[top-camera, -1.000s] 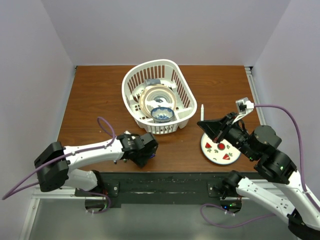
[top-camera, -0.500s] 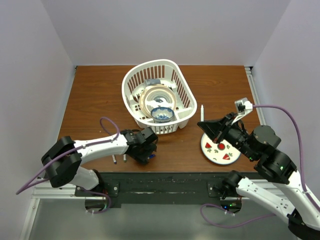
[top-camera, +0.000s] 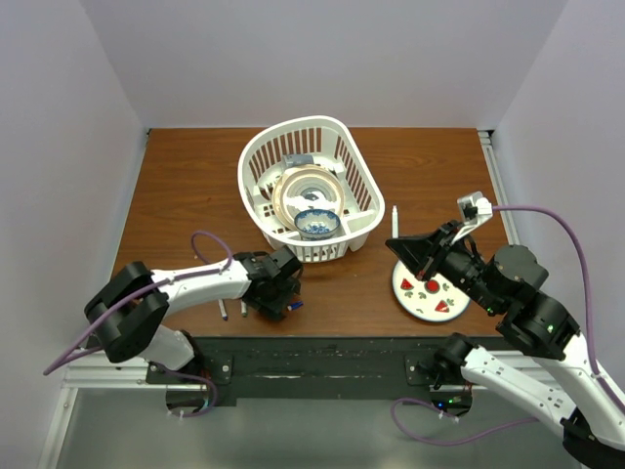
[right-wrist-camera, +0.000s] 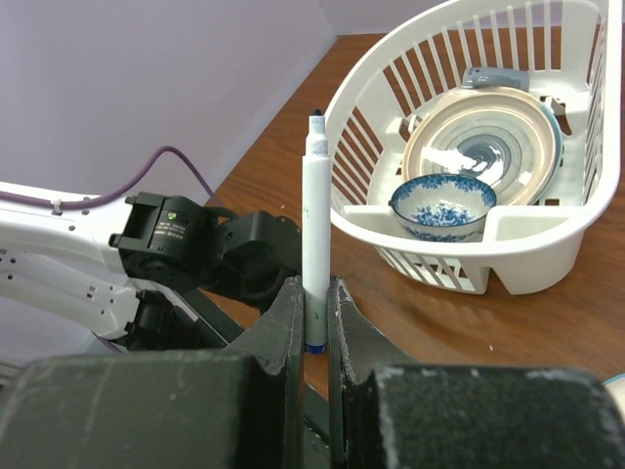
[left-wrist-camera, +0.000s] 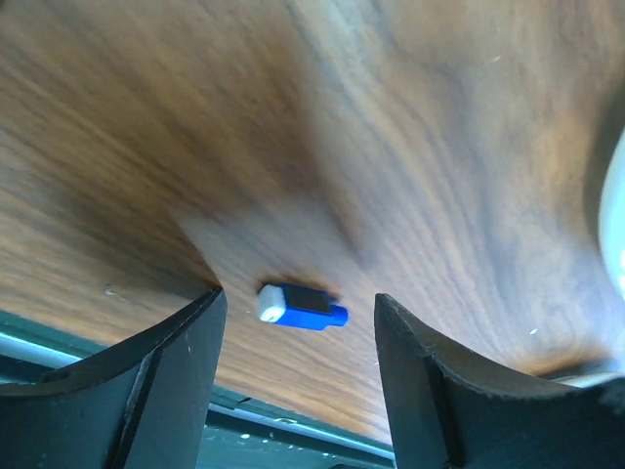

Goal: Insert the pens into the pen caps

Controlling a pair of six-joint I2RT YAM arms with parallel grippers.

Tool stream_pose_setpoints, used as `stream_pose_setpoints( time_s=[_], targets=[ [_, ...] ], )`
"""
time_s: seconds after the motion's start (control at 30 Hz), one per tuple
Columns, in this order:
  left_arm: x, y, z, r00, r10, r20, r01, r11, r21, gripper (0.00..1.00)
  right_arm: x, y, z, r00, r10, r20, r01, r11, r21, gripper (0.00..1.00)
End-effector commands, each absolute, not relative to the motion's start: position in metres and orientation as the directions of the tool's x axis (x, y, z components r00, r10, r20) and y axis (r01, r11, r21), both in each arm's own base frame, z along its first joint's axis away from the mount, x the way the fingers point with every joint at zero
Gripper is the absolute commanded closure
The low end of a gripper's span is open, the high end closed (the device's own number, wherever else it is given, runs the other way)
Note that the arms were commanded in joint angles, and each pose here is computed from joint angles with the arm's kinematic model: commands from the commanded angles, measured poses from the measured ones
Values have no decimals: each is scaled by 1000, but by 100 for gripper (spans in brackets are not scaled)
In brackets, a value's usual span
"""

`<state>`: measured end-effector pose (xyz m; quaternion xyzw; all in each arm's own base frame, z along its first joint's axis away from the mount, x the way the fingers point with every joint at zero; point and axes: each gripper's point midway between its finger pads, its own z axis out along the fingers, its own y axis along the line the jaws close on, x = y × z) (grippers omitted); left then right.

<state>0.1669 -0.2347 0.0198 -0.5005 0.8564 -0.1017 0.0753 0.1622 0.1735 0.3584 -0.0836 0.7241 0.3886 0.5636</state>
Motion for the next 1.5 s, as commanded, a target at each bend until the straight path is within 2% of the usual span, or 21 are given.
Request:
stream_pose_setpoints(
  time_s=[0.0, 0.2, 0.4, 0.6, 0.77, 0.9, 1.1, 1.2, 1.47],
  targets=[
    [192, -248, 22, -198, -979, 51, -947, 178, -268, 33, 164, 170, 363, -321, 326, -889, -559, 693, 456, 100],
    [187, -257, 16, -233, -970, 71, -952, 213, -222, 33, 164, 172, 361, -327, 318, -890, -564, 690, 454, 100],
    [198, -226, 15, -160, -987, -22, -956, 160, -244, 34, 162, 169, 365, -313, 324, -893, -567, 690, 450, 100],
    [217, -207, 20, -106, -993, -57, -953, 118, -280, 38, 162, 168, 364, -312, 323, -893, -565, 693, 448, 100],
    [219, -206, 23, -153, -985, -76, -946, 168, -277, 38, 162, 167, 364, -308, 315, -897, -566, 698, 439, 100],
    [197, -208, 26, -209, -977, -42, -958, 213, -190, 38, 163, 164, 364, -300, 315, -900, -558, 707, 433, 100],
    [182, -238, 34, -262, -964, 44, -946, 247, -212, 37, 162, 168, 361, -316, 310, -897, -564, 699, 440, 100],
    [188, -246, 32, -270, -962, 45, -942, 255, -220, 35, 161, 166, 361, -315, 310, -897, -563, 700, 440, 100],
    [188, -261, 14, -306, -950, 65, -941, 291, -171, 36, 159, 163, 360, -316, 315, -895, -555, 703, 444, 100]
  ],
)
